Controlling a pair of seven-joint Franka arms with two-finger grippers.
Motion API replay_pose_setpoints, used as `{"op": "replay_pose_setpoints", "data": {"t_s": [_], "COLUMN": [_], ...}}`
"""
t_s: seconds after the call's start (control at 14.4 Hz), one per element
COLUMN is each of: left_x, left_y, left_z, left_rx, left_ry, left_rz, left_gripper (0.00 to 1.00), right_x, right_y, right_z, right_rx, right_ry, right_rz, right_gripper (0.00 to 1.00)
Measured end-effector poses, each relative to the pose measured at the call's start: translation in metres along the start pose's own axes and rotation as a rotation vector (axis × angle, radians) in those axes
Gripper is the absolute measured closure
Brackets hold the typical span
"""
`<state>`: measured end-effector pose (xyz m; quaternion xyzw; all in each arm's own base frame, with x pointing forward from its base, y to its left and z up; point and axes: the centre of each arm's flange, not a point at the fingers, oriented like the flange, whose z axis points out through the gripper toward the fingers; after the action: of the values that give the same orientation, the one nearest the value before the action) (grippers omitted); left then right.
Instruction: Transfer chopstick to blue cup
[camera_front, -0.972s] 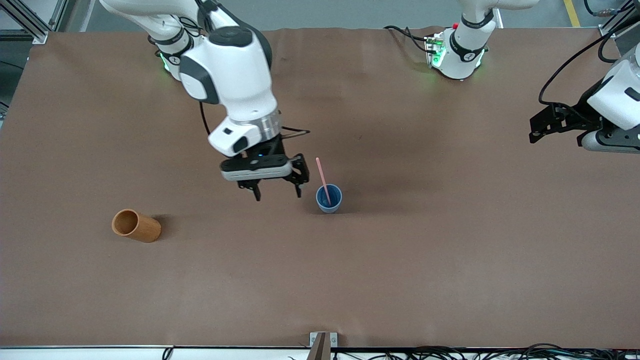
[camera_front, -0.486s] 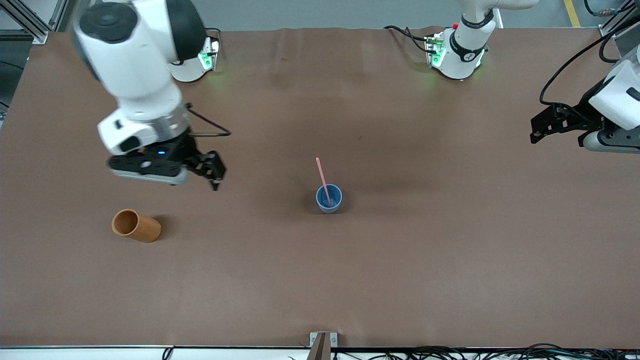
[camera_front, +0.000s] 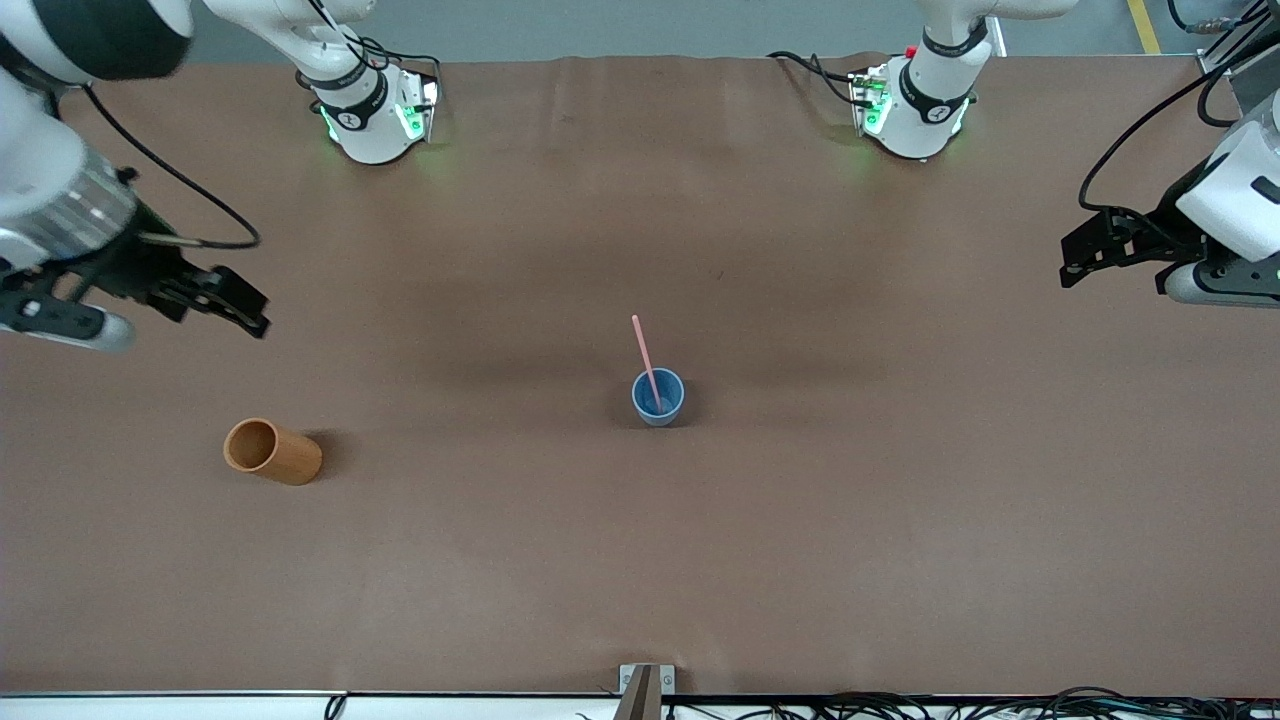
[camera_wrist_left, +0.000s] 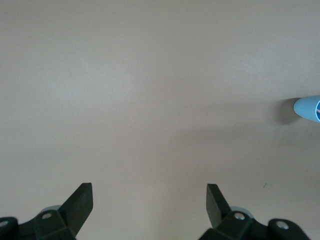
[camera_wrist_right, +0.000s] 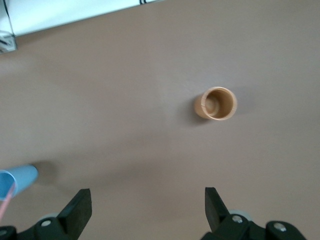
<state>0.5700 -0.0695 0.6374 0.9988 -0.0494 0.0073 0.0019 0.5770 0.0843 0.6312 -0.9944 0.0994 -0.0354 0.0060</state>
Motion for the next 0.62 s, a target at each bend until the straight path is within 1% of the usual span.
{"op": "replay_pose_setpoints", "data": {"t_s": [0.14,0.21,0.35,0.62], "left_x": [0.0,0.0,0.0,0.001], "left_y": [0.0,0.0,0.0,0.0], "left_z": [0.0,0.0,0.0,0.001], "left_rx": [0.0,0.0,0.0,0.0], "left_ry": [0.0,0.0,-0.001,-0.002], "left_rz": [0.0,0.0,0.0,0.0], "left_gripper": [0.0,0.0,0.0,0.0], "right_x": [-0.009,-0.01,-0.008,-0.004], "right_y": [0.022,0.03,0.039,0.045], "right_z": [-0.011,-0.013,-0.013,-0.013], "right_rx": [-0.019,-0.022,-0.022,-0.019], "right_ry": [-0.033,-0.04,-0.039,-0.025], "right_rz": [-0.053,-0.077,-0.103,-0.102], "right_gripper": [0.0,0.0,0.0,0.0]}}
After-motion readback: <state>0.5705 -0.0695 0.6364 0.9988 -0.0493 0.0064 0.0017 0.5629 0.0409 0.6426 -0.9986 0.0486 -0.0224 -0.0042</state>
